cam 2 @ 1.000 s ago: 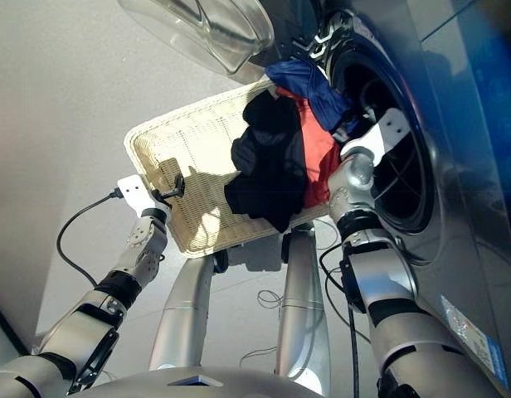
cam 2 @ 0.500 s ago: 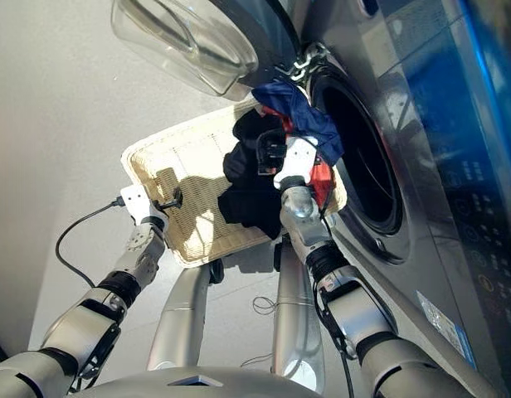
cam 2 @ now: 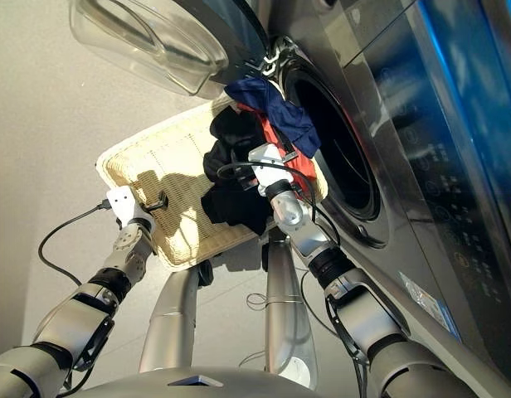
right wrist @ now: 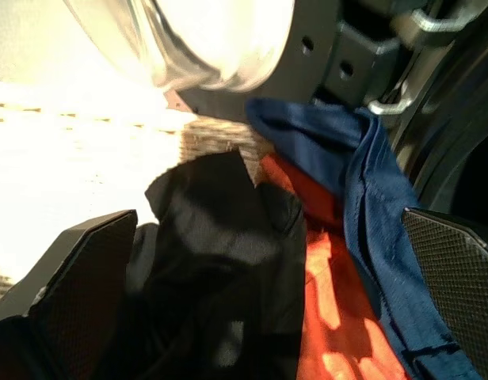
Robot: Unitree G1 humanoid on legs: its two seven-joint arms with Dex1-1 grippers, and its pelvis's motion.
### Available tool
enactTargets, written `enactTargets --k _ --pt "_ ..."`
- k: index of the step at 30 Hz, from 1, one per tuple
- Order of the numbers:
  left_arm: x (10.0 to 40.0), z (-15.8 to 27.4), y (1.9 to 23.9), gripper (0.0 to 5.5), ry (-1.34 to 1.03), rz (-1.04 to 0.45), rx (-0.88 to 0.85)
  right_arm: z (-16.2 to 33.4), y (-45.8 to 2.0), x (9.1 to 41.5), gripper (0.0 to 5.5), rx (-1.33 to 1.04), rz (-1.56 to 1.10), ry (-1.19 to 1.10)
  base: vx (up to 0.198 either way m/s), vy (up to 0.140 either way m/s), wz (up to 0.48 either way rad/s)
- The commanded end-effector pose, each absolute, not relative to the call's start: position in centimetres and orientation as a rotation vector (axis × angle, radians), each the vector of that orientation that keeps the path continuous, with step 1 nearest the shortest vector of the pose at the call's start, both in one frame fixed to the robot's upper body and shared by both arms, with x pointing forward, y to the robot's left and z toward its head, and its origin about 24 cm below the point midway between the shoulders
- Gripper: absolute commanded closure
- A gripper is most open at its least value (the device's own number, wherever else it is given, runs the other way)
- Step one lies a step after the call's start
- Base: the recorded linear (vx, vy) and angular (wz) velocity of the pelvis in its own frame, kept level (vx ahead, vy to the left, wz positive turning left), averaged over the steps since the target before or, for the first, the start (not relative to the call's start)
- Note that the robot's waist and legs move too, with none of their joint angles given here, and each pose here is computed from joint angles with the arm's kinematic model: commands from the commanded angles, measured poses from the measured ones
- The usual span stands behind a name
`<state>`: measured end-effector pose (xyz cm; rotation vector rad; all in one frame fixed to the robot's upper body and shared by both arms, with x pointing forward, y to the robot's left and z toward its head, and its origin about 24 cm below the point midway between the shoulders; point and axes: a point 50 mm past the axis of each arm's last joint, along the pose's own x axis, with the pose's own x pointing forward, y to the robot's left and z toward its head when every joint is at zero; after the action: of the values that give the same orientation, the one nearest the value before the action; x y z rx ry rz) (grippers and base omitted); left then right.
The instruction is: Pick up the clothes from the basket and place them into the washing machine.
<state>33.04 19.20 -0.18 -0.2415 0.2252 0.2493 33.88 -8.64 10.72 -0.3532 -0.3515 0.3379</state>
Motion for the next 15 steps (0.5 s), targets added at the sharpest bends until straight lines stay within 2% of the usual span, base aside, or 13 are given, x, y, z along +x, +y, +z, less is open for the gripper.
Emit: enactTargets --k 1,5,8,12,15 --pt "37.4 9.3 7.0 0.0 -0.062 -0.201 -0.268 15.9 -5.2 33.0 0.0 -0.342 0.481 -0.594 0.0 0.0 0.0" --pt "37.1 9.3 7.3 0.0 -0.092 -0.188 -0.248 15.5 -5.1 32.5 0.0 -0.327 0.497 -0.593 0.0 0.0 0.0" --pt "37.0 8.3 8.5 0.0 -0.075 -0.085 -0.169 14.7 -5.2 32.6 0.0 -0.314 0.477 -0.554 0.014 -0.058 0.013" --pt "36.0 4.9 10.4 0.0 0.038 0.059 -0.096 13.0 -6.1 32.8 0.0 -0.276 0.427 -0.48 -0.042 -0.048 0.117" --pt "34.4 1.4 12.1 0.0 0.164 0.147 -0.026 11.6 -7.0 32.8 0.0 -0.251 0.395 -0.417 0.028 -0.023 0.129"
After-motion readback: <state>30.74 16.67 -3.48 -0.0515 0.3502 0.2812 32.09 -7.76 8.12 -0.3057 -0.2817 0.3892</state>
